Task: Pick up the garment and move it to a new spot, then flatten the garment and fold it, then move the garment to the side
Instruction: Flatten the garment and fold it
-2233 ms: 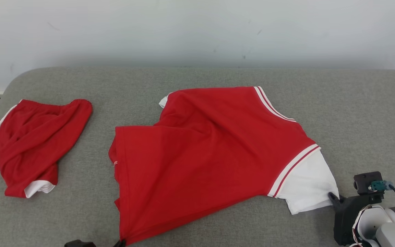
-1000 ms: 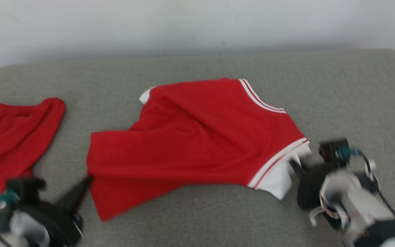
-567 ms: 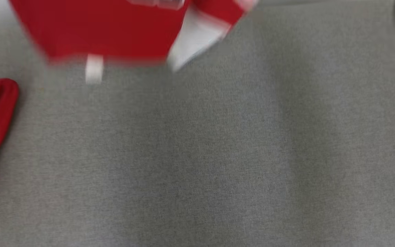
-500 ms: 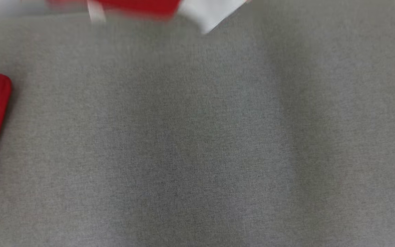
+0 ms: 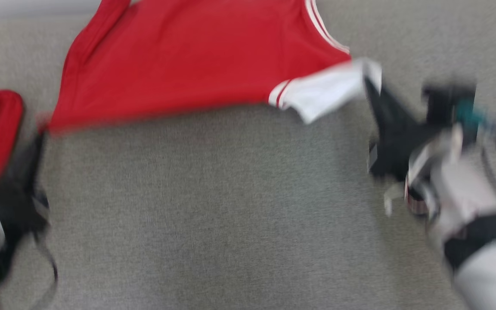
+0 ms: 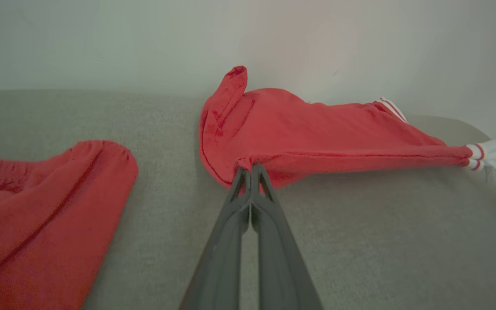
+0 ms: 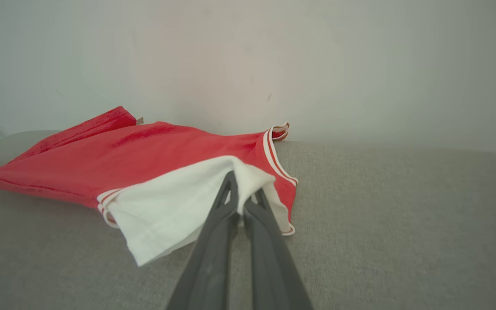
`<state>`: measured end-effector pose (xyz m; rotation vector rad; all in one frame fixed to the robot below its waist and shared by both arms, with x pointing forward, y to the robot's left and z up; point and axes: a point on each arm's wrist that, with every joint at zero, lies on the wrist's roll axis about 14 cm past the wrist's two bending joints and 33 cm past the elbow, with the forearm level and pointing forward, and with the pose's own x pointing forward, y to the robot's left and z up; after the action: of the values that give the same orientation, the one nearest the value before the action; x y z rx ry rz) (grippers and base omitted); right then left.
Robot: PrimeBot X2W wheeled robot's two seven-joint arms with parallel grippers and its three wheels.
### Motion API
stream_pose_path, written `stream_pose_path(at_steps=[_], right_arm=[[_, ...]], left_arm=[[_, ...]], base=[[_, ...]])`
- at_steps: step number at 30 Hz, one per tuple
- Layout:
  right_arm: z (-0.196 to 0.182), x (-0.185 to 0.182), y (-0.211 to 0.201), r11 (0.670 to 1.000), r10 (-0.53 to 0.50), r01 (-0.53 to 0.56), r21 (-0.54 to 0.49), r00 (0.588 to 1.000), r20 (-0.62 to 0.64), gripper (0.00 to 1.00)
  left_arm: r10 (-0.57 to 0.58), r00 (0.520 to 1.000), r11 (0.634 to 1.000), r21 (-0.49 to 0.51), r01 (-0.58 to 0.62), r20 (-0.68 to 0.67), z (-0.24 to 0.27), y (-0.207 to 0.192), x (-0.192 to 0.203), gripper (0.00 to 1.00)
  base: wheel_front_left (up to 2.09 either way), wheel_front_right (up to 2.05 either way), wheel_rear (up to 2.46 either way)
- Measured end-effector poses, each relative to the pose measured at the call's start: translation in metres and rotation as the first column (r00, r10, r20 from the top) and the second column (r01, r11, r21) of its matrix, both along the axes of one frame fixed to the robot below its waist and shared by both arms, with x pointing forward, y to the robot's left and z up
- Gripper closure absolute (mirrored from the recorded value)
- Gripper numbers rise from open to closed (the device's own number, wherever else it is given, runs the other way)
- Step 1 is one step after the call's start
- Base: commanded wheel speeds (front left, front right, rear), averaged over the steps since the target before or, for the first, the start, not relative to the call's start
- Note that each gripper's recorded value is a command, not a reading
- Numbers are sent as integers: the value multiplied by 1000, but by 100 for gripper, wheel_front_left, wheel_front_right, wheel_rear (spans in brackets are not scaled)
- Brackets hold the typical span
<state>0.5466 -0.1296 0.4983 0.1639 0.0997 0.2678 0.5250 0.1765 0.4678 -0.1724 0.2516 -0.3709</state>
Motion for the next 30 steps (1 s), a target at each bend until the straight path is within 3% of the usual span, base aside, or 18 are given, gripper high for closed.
stream_pose_path(at_steps=[3, 8, 16, 24, 30], right_arm=[[-44, -45, -16, 999, -42, 45, 23, 992, -119, 100], [-82, -108, -39, 994, -102, 110, 21, 967, -232, 100], [-94, -164, -60, 990, -143, 143, -21, 952, -271, 100], [-121, -230, -52, 988, -134, 154, 26, 919, -370, 100], [-118, -245, -48, 992, -112, 128, 19, 925, -364, 100]], left_arm=[[-9, 994, 998, 54, 15, -110, -44, 4, -46, 100], [-68, 987, 997, 34, 74, -147, -59, -22, -89, 100], [-98, 985, 994, 31, 104, -139, -59, -50, -134, 100], [-23, 977, 992, 114, 48, -210, -82, -25, -190, 100], [22, 981, 991, 136, 4, -192, -79, -22, -213, 100]], base=[[0, 0, 0], [0, 0, 0], [0, 0, 0], [0, 0, 0], [0, 0, 0]])
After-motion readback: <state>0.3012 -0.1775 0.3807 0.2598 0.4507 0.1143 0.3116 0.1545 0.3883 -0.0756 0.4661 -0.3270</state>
